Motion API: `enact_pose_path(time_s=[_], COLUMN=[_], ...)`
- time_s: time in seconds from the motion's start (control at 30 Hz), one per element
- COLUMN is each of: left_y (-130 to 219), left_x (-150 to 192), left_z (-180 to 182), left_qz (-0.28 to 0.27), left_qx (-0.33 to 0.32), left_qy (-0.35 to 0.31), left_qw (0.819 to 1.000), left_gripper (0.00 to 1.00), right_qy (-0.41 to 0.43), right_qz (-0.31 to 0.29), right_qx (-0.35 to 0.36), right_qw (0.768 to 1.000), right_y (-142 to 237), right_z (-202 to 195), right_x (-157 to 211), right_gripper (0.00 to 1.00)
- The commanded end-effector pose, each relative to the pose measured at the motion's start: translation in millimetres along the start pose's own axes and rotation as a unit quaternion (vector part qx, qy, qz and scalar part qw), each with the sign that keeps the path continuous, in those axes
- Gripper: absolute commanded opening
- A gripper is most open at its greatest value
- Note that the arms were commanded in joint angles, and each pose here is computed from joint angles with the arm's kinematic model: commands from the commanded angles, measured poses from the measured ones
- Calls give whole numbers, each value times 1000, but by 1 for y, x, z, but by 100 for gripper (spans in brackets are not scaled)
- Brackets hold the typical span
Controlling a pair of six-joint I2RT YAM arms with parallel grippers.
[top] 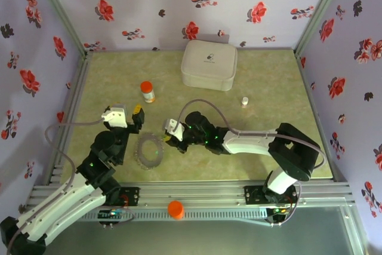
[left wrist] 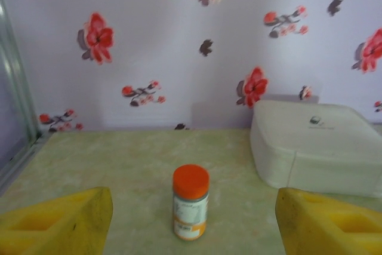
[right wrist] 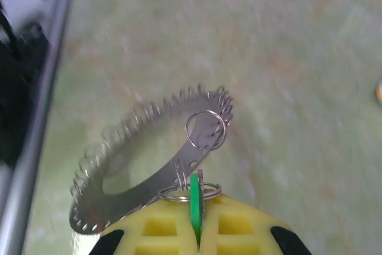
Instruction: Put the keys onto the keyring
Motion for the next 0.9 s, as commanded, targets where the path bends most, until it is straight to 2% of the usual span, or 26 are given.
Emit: enact_pose_path(time_s=[0.0,0.07,0.13,0.47,0.57,0.63,0.73,0.8,0.87], left_y=[-1,-3,-6,-23,-25,-26,-29,-32,-35], left_x=[4,13,21,54,61,63,68,71,76], left_z=[18,23,25,43,52,57,65,71,76], left_qz=[31,43,50,108,121,125,133,138,144], left_qx=[-52,-63,-69,-111,-128,-139,-156,-165,-173], left_qy=[10,19,25,23,28,25,20,14,-6], left_qw=[998,997,996,988,984,982,979,977,974], left_gripper=[73,74,74,77,77,78,83,86,91], right_qy=[69,100,111,128,127,118,83,44,-25], right_qz=[123,199,238,365,395,397,368,321,241], right_qx=[24,19,19,17,30,38,58,92,152], right_qw=[990,975,965,922,910,909,924,942,958], right_y=[20,32,40,57,63,70,82,90,102], right_z=[-12,-14,-18,-37,-45,-49,-53,-62,-80], right_x=[35,64,80,127,138,140,132,117,92], right_gripper=[0,0,0,13,25,34,39,42,44])
Point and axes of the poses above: each hand's point on the last joint's axis, 136 mm out from that joint toward the fingers, its own y axis back along the fingers, its own z axis along the line the jaws close on, x = y × z, the point moved 1 cm from there along y, back along the fingers, and after that the axes turned 10 degrees about y, right-handed, at the moved point
